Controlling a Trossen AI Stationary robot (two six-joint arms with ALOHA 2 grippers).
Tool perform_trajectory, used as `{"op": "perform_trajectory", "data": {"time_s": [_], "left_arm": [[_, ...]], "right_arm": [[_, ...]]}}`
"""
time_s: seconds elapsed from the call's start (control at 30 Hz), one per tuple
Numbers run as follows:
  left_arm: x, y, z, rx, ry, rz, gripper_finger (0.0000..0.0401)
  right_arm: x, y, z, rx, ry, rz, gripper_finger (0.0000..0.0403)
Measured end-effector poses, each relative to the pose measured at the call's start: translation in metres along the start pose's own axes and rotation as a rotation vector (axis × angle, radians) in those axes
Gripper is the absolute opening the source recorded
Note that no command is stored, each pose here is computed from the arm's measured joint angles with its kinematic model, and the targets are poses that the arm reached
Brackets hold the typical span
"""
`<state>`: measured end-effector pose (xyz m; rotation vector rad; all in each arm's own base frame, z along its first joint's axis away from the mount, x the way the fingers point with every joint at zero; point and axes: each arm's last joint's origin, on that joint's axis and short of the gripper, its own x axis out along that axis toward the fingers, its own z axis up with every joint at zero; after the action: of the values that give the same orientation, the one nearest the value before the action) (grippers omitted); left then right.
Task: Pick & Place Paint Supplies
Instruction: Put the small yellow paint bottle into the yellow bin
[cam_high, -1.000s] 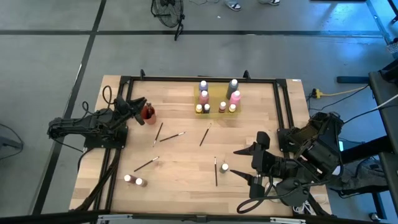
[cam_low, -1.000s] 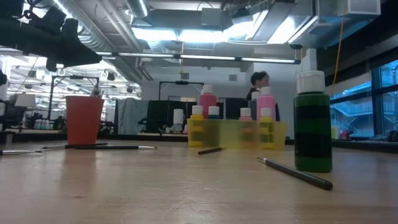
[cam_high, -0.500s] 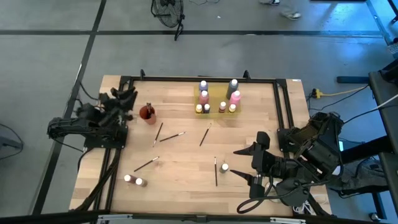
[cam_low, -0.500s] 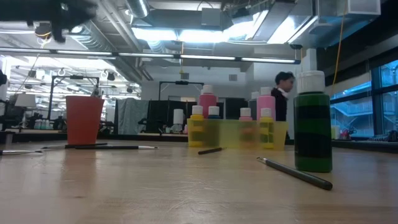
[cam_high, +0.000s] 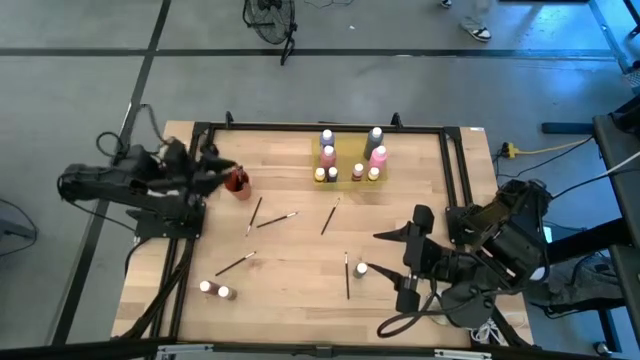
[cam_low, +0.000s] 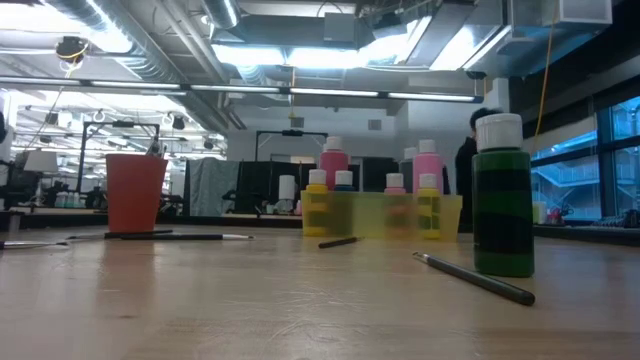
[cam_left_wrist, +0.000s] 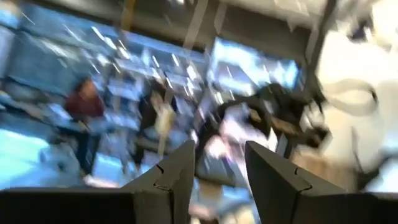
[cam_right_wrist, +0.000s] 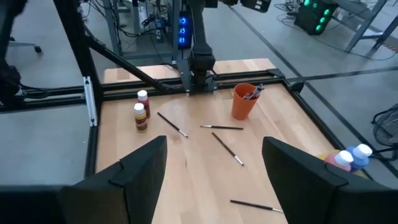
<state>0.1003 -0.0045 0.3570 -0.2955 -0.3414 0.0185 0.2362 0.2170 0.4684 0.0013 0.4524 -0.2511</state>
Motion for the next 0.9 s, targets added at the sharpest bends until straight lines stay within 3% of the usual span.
{"op": "perform_trajectory", "data": {"time_s": [0.23,0.43,0.73,0.9], "left_arm": [[0.045,-0.029,0.01,0.059,0.467,-0.009,0.0137],[0.06,-0.055,0.005,0.141,0.865,0.036,0.0137],[0.041,-0.089,-0.038,0.105,1.45,0.062,0.013],[0.039,-0.112,-0.062,0.102,1.569,0.07,0.0129]], "right_arm": [[0.004,-0.002,0.002,-0.011,0.005,0.002,0.0268],[0.007,-0.004,0.003,-0.035,0.006,-0.007,0.0268],[0.017,-0.012,0.008,-0.083,0.01,-0.044,0.0268],[0.024,-0.018,0.011,-0.094,0.015,-0.072,0.0268]]}}
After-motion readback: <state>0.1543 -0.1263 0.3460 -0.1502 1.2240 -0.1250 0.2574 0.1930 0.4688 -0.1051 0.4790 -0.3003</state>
